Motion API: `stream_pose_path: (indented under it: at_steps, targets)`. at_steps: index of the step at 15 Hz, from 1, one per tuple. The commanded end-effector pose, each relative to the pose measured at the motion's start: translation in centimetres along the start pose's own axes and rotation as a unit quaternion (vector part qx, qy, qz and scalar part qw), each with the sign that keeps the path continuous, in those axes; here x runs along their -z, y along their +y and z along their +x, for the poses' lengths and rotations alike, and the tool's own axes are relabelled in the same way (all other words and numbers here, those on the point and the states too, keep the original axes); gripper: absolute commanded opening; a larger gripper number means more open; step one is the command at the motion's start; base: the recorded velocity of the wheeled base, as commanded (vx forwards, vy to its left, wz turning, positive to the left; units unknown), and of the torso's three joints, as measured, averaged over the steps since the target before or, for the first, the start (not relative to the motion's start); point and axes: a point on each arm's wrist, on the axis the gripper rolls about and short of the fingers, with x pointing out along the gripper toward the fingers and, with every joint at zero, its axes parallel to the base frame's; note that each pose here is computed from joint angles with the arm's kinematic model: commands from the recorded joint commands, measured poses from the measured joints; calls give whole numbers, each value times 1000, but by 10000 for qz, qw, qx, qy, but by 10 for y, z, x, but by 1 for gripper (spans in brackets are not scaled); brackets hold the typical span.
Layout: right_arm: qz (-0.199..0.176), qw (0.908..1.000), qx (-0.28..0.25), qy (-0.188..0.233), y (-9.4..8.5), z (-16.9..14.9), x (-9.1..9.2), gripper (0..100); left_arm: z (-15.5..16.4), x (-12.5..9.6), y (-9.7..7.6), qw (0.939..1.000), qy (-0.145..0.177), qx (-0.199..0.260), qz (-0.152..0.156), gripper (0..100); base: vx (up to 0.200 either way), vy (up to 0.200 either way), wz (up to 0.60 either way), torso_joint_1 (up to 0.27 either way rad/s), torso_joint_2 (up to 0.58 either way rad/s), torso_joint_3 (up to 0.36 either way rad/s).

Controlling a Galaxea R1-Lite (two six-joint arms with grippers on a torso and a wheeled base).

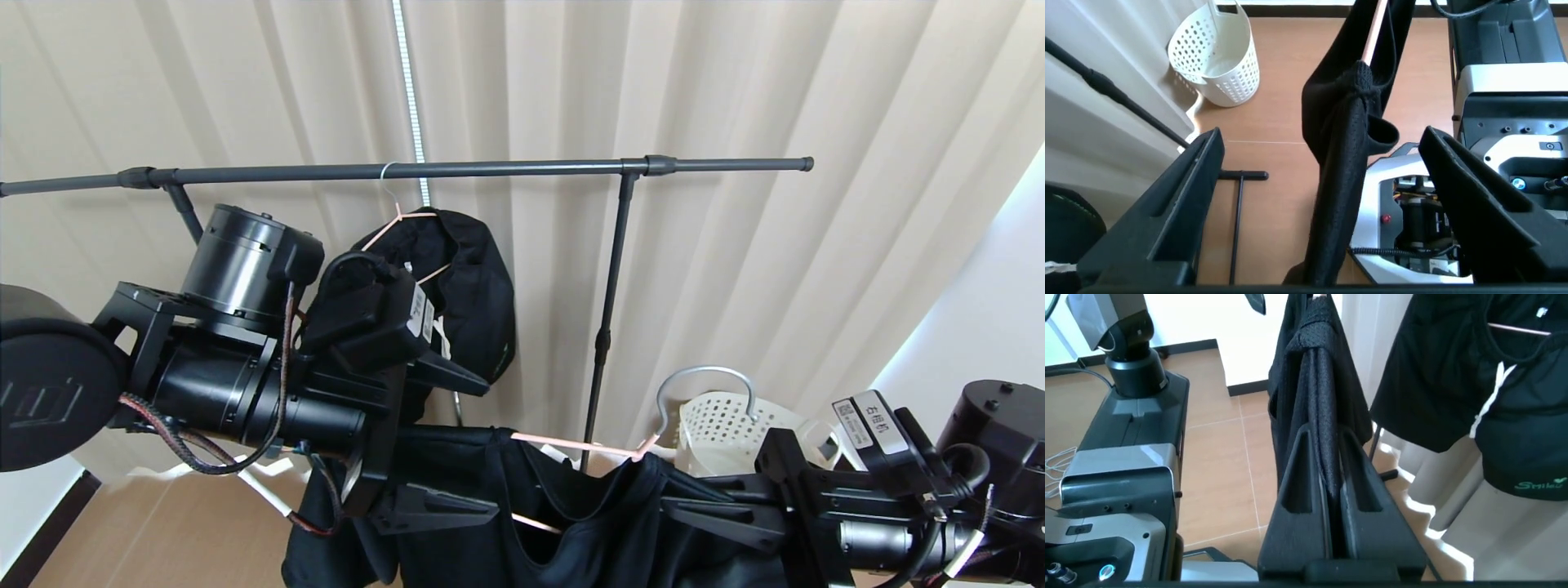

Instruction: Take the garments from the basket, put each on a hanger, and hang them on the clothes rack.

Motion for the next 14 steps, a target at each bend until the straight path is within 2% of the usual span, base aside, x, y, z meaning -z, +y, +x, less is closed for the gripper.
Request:
stream_pose_path:
  at_steps: [1, 2, 14]
  targets:
    - [-37, 10000, -1, -29, 1, -1, -2, 0, 2, 2, 1, 10000, 32, 25, -44, 100, 0, 0, 0, 0, 0, 0]
    - [-43, 10000, 0, -34, 1, -1, -2, 0, 3, 4, 0, 9999, 53, 43, -78, 0, 0, 0, 0, 0, 0, 0]
    - [-87, 9999, 33, -59, 3, -2, -4, 0, -5, 8, -1, 9999, 66, -67, -116, 0, 0, 0, 0, 0, 0, 0]
